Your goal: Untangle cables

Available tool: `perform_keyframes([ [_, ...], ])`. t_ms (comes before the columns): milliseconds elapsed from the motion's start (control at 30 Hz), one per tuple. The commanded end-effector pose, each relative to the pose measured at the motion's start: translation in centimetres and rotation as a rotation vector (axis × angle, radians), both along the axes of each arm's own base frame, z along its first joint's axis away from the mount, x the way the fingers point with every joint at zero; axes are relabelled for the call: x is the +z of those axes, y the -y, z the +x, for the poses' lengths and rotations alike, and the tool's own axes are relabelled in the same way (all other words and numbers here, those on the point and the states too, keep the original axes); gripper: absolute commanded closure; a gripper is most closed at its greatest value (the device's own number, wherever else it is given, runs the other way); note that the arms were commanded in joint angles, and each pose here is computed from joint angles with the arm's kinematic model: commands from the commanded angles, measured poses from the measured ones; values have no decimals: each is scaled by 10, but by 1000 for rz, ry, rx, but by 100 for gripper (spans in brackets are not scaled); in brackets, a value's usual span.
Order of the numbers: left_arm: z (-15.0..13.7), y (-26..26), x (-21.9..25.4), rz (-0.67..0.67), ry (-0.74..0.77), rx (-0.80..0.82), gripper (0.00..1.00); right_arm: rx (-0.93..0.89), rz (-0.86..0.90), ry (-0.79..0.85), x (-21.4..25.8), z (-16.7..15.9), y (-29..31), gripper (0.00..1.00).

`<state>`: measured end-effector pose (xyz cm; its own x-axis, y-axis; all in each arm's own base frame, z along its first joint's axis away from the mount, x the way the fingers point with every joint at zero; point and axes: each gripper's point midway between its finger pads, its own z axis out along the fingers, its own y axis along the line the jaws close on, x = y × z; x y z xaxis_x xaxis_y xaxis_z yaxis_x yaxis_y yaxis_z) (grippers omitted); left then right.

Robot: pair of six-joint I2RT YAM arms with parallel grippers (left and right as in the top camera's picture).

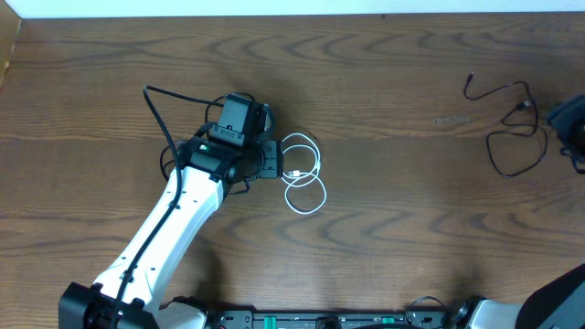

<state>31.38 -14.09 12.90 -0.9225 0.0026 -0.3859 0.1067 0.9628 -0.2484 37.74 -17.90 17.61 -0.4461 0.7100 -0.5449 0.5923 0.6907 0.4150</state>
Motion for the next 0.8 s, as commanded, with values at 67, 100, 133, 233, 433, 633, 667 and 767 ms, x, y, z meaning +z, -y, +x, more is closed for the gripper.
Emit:
perform_keyframes([
  [67, 0, -1, 4, 0, 12, 4, 41, 188, 4, -23, -14, 14, -35, 37],
  [100, 0, -1, 4, 0, 12, 4, 41, 210, 21, -28, -17, 15, -42, 37],
  [133, 0, -1, 4, 0, 12, 4, 41, 258, 37, -26, -19, 17, -53, 36],
  [233, 1, -1, 4, -1, 16, 4, 41, 468, 87, -6, -22, 20, -96, 32],
  [433, 2, 0, 2, 1, 14, 4, 41, 838, 162, -39, -39, 9, -188, 31],
  [633, 3, 0, -14, 17, -31, 4, 41, 1218, 100, -87, -66, -8, -286, 29],
  [667, 3, 0, -16, 20, -39, 4, 42, 1266, 88, -86, -70, -11, -298, 29],
  [767, 0, -1, -26, 33, -73, 4, 42, 1389, 59, -85, -83, -16, -334, 29],
])
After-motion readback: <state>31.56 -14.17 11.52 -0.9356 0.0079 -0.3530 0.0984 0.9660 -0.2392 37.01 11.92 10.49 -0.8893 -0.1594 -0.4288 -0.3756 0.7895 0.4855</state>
